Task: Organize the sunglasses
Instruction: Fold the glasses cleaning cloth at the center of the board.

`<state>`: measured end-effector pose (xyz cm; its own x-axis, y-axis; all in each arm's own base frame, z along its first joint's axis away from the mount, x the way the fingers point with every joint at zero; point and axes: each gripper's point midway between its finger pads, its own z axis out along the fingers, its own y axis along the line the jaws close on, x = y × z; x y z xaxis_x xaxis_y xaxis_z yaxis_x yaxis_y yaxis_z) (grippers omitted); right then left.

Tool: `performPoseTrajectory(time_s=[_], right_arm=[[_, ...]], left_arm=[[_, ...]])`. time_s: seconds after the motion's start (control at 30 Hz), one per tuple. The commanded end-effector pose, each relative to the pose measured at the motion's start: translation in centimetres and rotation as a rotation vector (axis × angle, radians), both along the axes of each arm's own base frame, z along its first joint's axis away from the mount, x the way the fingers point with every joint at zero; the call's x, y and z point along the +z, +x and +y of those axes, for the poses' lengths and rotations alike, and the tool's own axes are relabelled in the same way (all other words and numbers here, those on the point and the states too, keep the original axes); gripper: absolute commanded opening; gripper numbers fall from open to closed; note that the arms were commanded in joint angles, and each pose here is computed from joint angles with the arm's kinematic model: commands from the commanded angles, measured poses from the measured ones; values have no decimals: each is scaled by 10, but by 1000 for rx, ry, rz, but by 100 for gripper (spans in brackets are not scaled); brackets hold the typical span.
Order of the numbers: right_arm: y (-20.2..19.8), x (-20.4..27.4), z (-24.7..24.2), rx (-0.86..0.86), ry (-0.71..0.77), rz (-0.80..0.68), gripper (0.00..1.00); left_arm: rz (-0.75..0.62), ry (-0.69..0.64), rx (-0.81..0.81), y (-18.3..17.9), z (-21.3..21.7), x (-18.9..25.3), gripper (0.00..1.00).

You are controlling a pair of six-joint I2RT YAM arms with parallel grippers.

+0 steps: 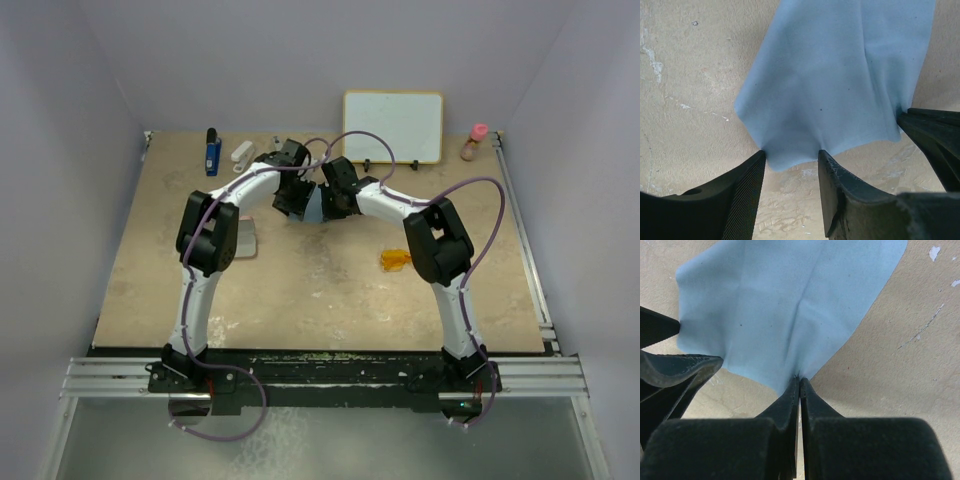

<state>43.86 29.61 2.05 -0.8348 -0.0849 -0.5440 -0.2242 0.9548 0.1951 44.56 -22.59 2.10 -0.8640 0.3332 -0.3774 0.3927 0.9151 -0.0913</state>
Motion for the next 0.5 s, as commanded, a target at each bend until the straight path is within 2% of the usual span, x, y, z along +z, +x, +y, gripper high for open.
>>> performPoseTrajectory(time_s=[0.0, 0.1, 0.2, 0.47], right_arm=[[-28, -35, -9, 17, -62, 133, 0], [-28, -36, -9, 18, -60, 134, 0], [-28, -36, -9, 18, -61, 134, 0], [-29, -36, -7, 29, -48, 134, 0]], left_arm=[[195, 33, 15, -43, 4, -51, 49], [213, 51, 24, -47, 8, -61, 47], [236, 60, 24, -53, 10, -70, 40], [262, 52, 20, -59, 9, -77, 5]])
